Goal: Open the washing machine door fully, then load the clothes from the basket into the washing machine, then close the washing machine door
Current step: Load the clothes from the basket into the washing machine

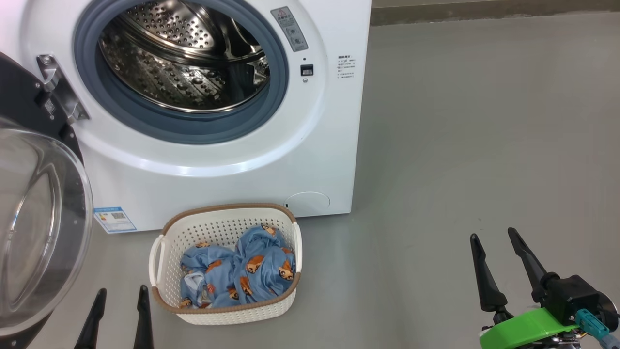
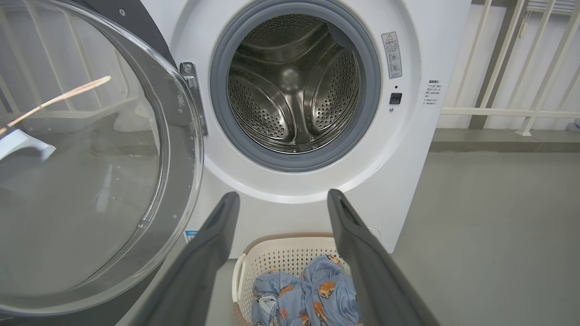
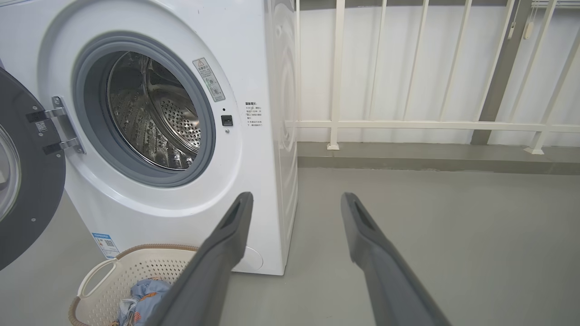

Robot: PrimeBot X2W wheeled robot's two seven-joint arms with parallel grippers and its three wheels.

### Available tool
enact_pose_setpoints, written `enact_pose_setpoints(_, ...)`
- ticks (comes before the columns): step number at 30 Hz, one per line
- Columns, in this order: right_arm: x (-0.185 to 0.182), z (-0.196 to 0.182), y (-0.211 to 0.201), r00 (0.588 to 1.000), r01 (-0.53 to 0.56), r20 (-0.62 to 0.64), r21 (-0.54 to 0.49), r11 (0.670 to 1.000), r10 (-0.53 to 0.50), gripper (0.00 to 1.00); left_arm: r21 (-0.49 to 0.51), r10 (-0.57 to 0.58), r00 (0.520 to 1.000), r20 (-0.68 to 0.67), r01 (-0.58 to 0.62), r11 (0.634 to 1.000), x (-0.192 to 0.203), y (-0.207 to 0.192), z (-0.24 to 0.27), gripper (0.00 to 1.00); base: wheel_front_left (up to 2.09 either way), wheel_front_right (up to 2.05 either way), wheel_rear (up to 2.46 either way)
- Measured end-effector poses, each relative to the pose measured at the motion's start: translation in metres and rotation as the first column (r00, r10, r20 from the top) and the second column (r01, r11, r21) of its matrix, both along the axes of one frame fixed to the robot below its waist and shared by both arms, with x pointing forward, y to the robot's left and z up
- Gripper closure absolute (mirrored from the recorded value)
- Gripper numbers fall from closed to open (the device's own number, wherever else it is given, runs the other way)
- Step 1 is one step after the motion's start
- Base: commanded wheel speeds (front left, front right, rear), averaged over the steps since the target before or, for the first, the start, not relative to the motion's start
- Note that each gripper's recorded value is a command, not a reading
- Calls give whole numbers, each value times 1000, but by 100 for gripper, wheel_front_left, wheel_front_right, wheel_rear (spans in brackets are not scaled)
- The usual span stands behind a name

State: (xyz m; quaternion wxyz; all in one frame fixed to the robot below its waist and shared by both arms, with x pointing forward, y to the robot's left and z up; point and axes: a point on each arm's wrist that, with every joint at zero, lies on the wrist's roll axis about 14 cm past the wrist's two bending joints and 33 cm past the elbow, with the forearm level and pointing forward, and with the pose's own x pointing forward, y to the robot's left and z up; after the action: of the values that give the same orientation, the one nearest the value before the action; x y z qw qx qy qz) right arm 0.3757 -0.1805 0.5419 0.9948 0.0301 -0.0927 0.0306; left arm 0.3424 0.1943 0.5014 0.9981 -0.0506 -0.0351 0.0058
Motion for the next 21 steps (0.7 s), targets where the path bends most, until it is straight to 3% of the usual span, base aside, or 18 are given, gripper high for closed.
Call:
enact_pose_setpoints(15, 1, -9, 3, 1000, -9, -25, 6, 1000, 9, 0, 9, 18, 1000, 7, -18, 1000, 2, 8, 3, 0, 155, -155, 0)
enact_pose_setpoints(21, 3, -13, 3, 999, -7, -39, 7, 1000, 8, 0, 9, 17, 1000, 7, -17, 1000, 7, 9, 2, 0, 90, -90, 0)
